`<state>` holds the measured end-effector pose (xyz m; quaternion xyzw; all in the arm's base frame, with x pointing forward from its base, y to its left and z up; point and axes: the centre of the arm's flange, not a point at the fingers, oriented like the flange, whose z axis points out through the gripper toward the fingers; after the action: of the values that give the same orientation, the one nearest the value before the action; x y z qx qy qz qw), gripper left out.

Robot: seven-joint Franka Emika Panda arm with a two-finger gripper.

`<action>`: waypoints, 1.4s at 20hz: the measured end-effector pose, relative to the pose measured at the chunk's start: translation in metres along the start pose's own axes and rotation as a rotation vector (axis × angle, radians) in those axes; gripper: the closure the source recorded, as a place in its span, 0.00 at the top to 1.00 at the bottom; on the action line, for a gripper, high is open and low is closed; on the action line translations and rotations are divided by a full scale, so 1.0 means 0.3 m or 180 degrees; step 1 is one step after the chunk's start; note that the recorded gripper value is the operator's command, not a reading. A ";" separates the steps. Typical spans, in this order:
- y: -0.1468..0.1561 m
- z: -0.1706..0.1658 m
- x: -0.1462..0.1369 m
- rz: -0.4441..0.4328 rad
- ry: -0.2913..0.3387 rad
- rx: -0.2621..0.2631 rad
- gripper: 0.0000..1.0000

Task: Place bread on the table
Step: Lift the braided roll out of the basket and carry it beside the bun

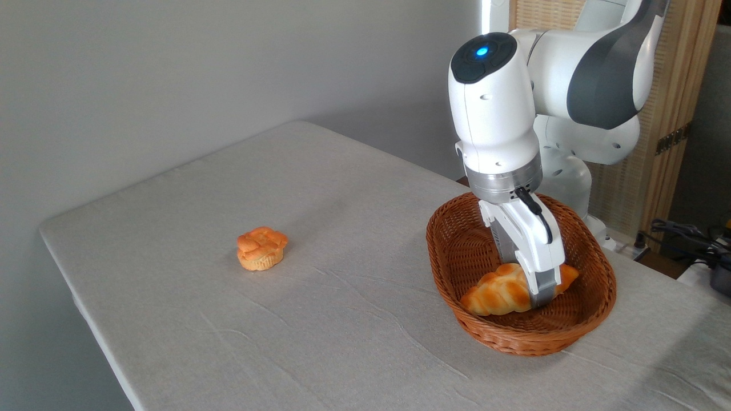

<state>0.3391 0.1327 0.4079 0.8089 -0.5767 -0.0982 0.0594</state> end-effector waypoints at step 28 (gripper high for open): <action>-0.265 -0.447 0.679 -0.0809 0.0748 0.0446 0.80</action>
<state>0.5071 -0.0361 0.5036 0.8833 -0.4643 0.0307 0.0571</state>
